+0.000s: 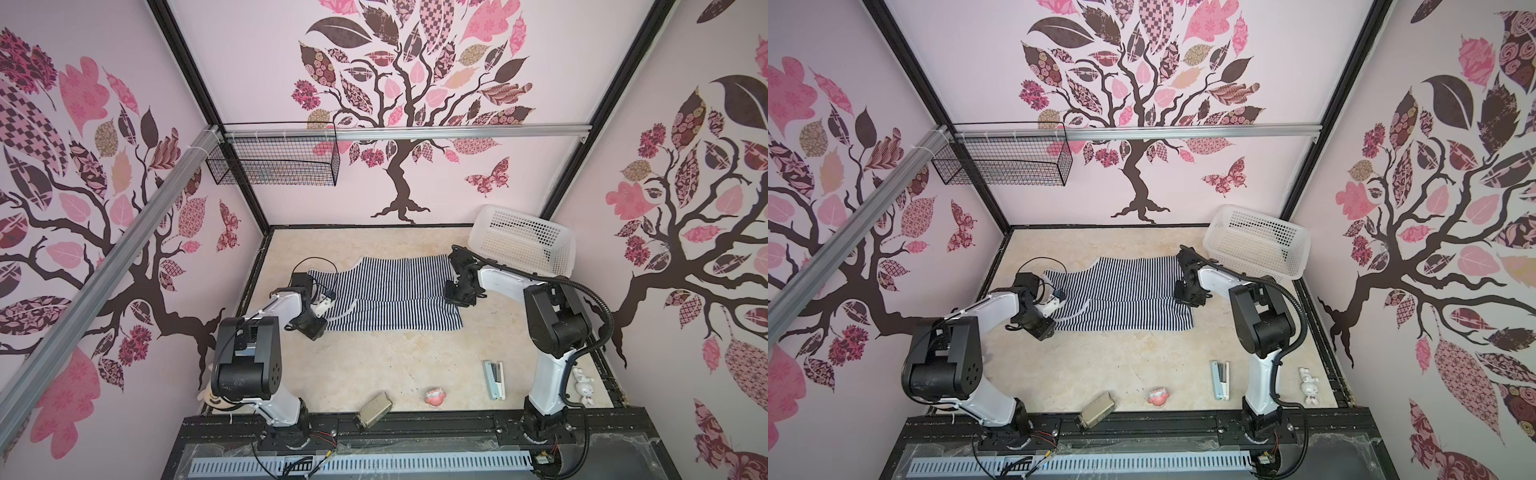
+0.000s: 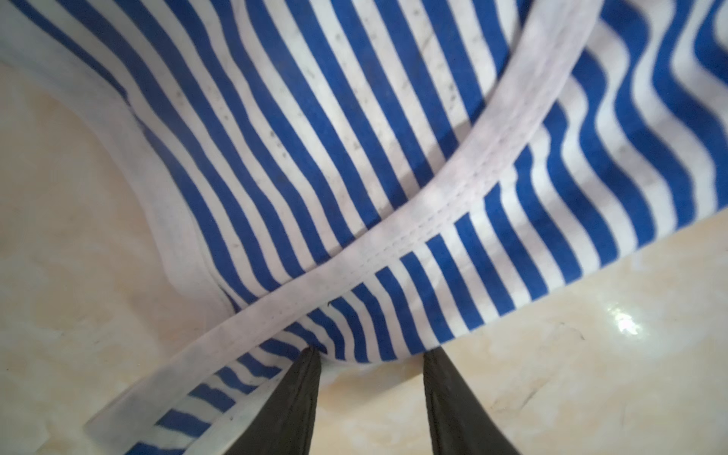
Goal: Fold and stack tank tops
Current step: Smooth out the tank top at the center of the table.
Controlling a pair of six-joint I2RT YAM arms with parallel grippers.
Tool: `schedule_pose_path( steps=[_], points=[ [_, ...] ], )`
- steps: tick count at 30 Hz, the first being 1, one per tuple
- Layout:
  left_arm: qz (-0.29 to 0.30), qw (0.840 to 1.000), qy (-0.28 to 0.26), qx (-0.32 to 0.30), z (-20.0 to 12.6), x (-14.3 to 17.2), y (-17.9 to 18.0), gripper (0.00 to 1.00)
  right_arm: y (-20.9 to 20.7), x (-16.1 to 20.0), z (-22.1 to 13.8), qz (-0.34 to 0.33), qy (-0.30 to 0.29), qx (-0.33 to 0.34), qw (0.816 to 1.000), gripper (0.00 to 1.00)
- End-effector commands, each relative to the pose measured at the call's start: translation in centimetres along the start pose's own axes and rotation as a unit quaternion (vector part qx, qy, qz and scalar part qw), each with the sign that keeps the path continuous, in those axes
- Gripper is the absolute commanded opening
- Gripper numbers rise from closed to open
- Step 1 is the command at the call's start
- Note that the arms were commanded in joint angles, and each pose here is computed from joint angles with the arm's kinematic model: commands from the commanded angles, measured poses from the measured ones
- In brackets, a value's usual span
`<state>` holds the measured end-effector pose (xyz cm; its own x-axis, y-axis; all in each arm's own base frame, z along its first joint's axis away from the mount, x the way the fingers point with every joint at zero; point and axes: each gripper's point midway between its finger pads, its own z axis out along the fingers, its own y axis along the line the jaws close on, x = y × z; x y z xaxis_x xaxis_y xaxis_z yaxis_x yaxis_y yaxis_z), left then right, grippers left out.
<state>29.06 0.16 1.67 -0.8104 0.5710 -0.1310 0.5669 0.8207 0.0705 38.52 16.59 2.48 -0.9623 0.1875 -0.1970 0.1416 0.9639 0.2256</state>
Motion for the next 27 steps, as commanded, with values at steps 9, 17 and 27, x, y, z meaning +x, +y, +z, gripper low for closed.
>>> schedule_pose_path(
  steps=[9, 17, 27],
  points=[
    [-0.001, 1.000, 0.015, -0.005, 0.9, 0.5, 0.2, 0.46, -0.3, -1.3, -1.7, -0.006, -0.018, 0.015, 1.000, 0.17],
    [-0.002, 1.000, 0.012, -0.006, 0.8, 0.4, 0.3, 0.46, -0.5, -1.8, -3.5, -0.012, -0.032, 0.020, 0.999, 0.17],
    [-0.004, 1.000, 0.009, -0.006, 0.5, 0.2, 0.3, 0.46, -0.1, -1.5, -2.5, -0.011, -0.019, 0.008, 1.000, 0.15]
  ],
)
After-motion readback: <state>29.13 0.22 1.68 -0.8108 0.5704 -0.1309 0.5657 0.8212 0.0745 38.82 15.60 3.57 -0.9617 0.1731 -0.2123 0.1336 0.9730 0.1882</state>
